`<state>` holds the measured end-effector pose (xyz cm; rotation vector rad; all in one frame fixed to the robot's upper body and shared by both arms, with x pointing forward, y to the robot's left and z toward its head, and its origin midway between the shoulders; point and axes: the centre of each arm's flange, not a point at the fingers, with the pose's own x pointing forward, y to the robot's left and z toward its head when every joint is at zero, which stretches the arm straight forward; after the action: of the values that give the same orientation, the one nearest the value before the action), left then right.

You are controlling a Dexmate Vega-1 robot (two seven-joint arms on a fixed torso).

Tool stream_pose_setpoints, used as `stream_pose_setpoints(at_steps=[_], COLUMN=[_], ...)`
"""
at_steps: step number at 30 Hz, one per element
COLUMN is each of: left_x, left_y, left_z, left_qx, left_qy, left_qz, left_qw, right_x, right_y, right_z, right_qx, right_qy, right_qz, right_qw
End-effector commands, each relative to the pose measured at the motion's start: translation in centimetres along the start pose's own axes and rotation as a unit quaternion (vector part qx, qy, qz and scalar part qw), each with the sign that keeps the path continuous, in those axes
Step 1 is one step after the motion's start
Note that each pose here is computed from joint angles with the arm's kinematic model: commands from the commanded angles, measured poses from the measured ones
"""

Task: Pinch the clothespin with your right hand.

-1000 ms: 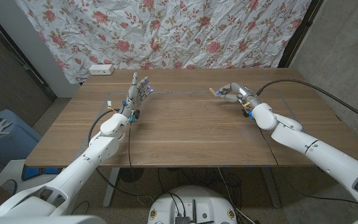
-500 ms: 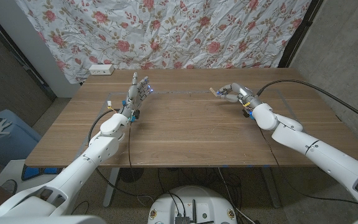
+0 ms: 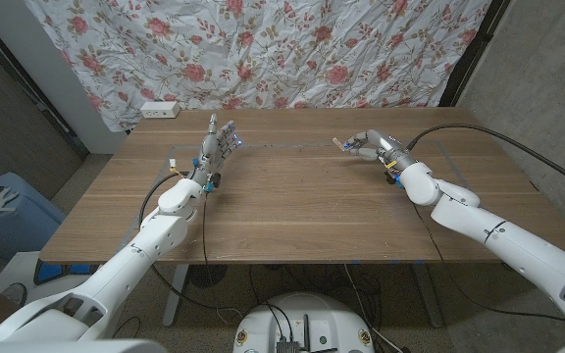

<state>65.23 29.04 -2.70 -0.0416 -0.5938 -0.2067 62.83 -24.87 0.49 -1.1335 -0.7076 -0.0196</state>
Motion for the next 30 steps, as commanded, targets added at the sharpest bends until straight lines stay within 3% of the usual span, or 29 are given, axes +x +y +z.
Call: stream_pose_setpoints(at_steps=[1,20,30], left_x=[0.0,0.0,0.0], left_y=[0.0,0.0,0.0], left_z=[0.0,0.0,0.0], left_qx=[0.0,0.0,0.0], left_qy=[0.0,0.0,0.0], left_qz=[0.0,0.0,0.0], left_qw=[1.0,1.0,1.0], right_x=[-0.2,-0.8,-0.7], right_y=[-0.4,-0.7,-0.4], right_z=[0.5,1.7,2.7], right_qx=[-0.034,-0.113,-0.171], right_qy=[-0.011,-0.02,-0.035], right_qz=[-0.008,-0.019,-0.021], right_qw=[0.9993,0.9932,0.9844])
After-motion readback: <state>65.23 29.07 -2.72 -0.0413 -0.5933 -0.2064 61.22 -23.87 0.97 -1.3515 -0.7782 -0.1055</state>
